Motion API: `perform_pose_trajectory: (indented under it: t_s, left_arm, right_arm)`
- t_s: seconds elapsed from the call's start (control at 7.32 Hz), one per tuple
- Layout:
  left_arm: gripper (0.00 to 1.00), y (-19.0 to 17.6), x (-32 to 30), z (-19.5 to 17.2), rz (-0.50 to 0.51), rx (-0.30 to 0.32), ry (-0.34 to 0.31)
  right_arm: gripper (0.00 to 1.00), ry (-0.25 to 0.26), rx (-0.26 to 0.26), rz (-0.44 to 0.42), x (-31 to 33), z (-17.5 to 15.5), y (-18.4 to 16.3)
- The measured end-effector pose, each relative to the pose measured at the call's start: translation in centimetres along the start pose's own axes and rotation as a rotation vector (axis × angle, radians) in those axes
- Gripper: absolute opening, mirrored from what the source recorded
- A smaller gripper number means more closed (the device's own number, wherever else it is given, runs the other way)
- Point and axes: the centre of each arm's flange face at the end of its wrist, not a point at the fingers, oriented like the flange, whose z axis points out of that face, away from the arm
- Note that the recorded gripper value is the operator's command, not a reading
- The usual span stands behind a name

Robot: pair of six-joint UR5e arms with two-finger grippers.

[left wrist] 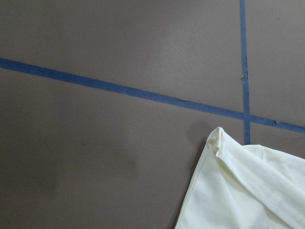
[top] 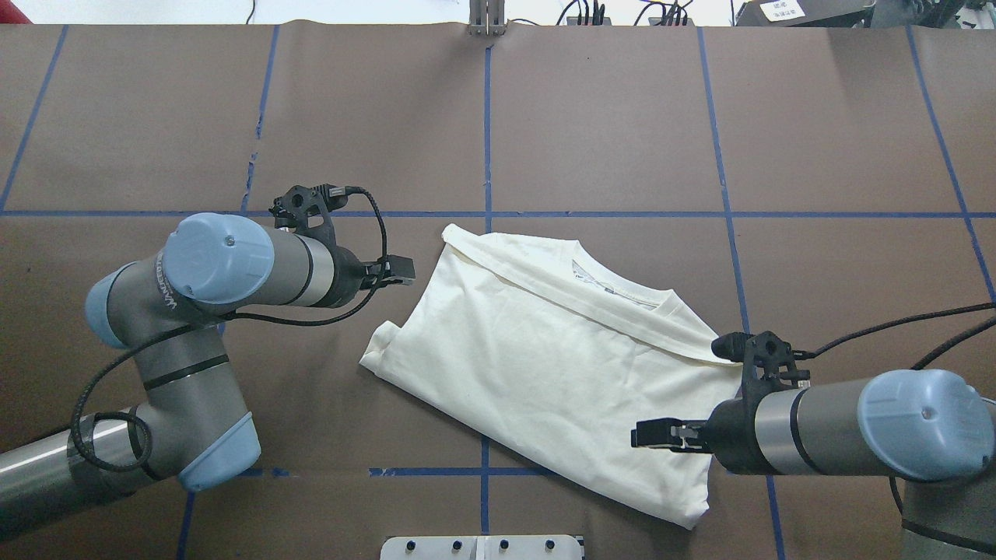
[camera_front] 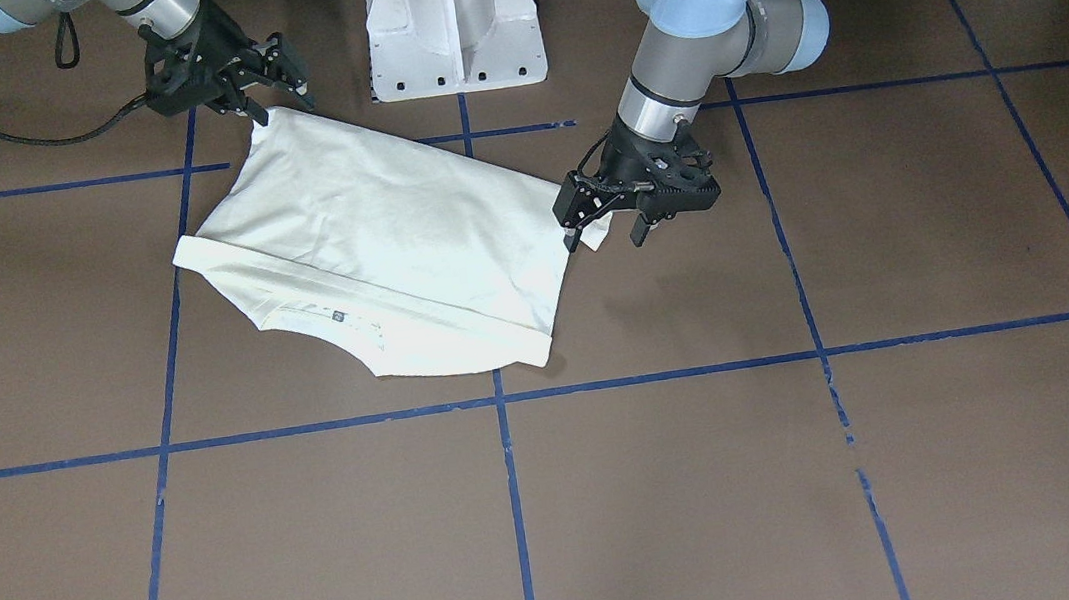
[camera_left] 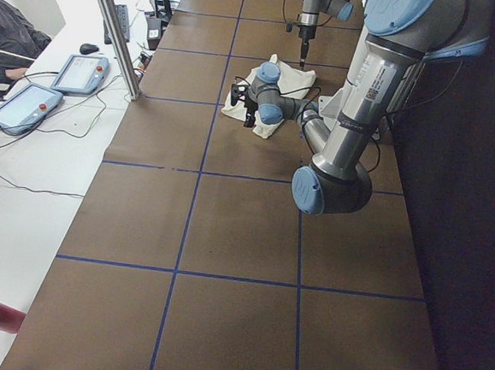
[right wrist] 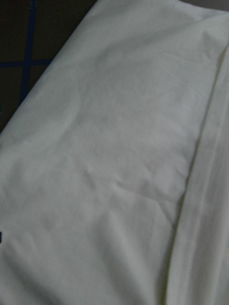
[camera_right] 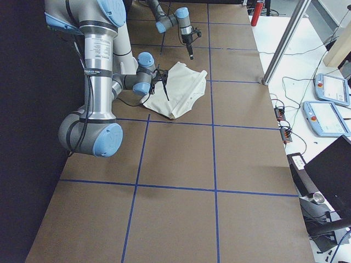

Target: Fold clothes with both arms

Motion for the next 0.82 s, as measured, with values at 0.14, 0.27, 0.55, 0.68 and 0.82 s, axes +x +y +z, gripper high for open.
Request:
perform_pose_trajectory:
  t_s: [0.14, 0.27, 0.55, 0.68, 0.82]
  left_arm:
    - [0.90, 2.5, -0.1, 0.2, -0.040, -0.037, -0.040]
    - [0.88, 5.3, 0.2, 0.7, -0.101, -0.074, -0.079]
    - [0.85, 9.6, 0.8, 2.2, -0.198, -0.124, -0.134]
    - [0.83, 10.1, 1.2, 2.5, -0.213, -0.120, -0.140]
    - [0.83, 10.0, 1.5, 2.6, -0.220, -0.108, -0.138]
  right_arm:
    - [1.00, -0.011, 0.041, 0.011, -0.6, -0.1, -2.1]
    - [1.00, -0.015, 0.068, 0.019, -1.0, 0.0, -3.7]
    - [1.00, -0.015, 0.099, 0.032, -2.0, 0.2, -5.6]
    - [1.00, -0.011, 0.105, 0.035, -2.4, 0.3, -6.0]
    - [1.00, -0.007, 0.109, 0.038, -2.5, 0.4, -6.3]
